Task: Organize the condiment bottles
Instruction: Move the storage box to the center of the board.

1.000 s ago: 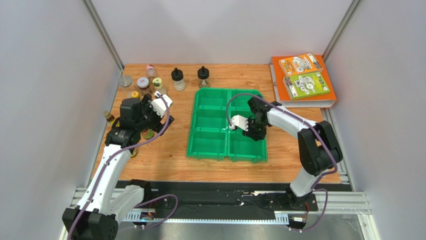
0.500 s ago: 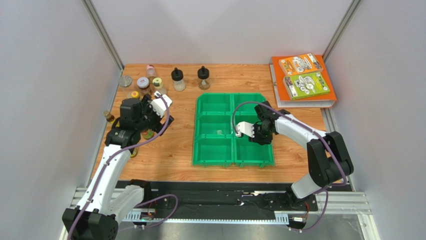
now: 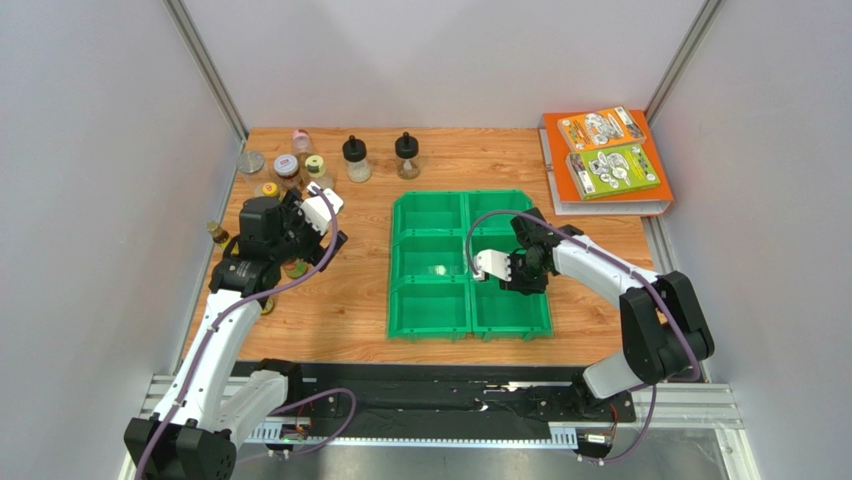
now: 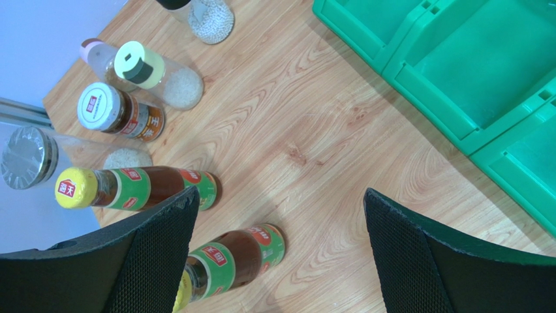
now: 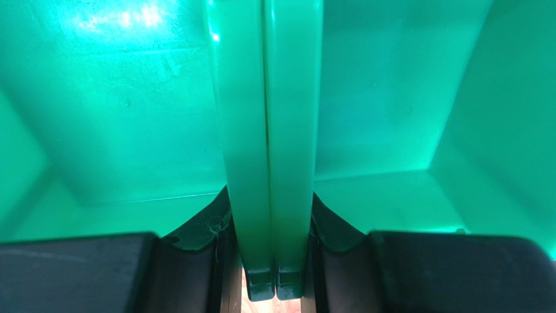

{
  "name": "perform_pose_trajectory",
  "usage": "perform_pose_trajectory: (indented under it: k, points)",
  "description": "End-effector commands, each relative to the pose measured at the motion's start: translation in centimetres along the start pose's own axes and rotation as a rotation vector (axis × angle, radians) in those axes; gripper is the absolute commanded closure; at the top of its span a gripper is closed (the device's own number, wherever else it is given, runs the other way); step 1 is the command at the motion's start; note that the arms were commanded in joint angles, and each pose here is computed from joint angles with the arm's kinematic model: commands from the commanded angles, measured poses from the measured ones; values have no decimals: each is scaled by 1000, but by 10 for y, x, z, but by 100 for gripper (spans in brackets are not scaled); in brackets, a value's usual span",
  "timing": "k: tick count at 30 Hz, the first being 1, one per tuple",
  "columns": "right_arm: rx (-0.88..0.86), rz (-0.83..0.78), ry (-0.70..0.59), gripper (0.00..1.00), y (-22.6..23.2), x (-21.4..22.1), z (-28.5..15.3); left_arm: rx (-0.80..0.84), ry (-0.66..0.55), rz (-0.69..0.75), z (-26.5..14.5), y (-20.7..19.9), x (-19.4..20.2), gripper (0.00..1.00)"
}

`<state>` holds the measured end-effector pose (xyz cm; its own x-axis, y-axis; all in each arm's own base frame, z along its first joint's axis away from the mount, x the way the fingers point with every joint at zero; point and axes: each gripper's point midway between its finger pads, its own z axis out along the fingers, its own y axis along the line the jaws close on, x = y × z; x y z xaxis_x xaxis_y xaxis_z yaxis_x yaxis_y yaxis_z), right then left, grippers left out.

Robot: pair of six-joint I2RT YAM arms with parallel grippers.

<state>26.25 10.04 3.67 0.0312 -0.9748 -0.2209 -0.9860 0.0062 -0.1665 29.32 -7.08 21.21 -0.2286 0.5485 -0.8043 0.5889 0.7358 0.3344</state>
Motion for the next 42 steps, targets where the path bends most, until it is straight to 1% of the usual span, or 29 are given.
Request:
perform_pose_trajectory:
  k: [1, 9, 12, 14, 23, 29, 30, 31, 32, 33, 34, 35, 36, 39, 40, 42]
  points:
    - [42, -79, 82, 98, -2, 9, 1, -16, -49, -8, -9, 2, -16, 1]
    - [44, -103, 86, 98, 10, -10, 4, -24, -53, -4, -12, 1, -14, 1]
    - [47, -75, 94, 98, 7, -11, 5, -28, -57, 0, -14, 1, -14, 1]
    - [70, -41, 121, 100, 0, -8, 6, -29, -58, 2, -15, 1, -14, 1]
    - [73, 92, 106, 100, -6, -17, 14, -31, -52, 14, -12, -1, -6, 0]
    - [81, 86, 108, 100, -8, -17, 11, -38, -48, 23, -11, -1, -3, 1]
    - [92, 76, 106, 96, -10, -18, 8, -37, -46, 23, -10, -1, -3, 1]
    - [95, 74, 108, 84, -11, -17, 7, -37, -46, 21, -9, -1, -2, 0]
    - [94, 67, 113, 76, -11, -17, 4, -37, -47, 18, -8, -1, -1, 1]
    - [116, 62, 111, 58, -17, -19, -2, -37, -47, 18, -8, -2, -1, 1]
    - [110, 56, 119, 47, -16, -18, -6, -36, -45, 18, -7, -2, 0, 1]
    - [119, 50, 115, 42, -18, -20, -12, -34, -45, 14, -6, -2, 0, 1]
    - [126, 45, 109, 33, -20, -22, -17, -33, -42, 12, -5, -2, 1, 1]
    - [146, 30, 65, 18, -26, -35, -43, -39, -42, 11, -4, 0, 0, 0]
    - [157, 29, 42, 17, -30, -42, -61, -45, -45, 11, -4, 1, -1, 1]
    - [131, 23, -21, 13, -26, -55, -76, -52, -46, 7, -3, 3, -3, 1]
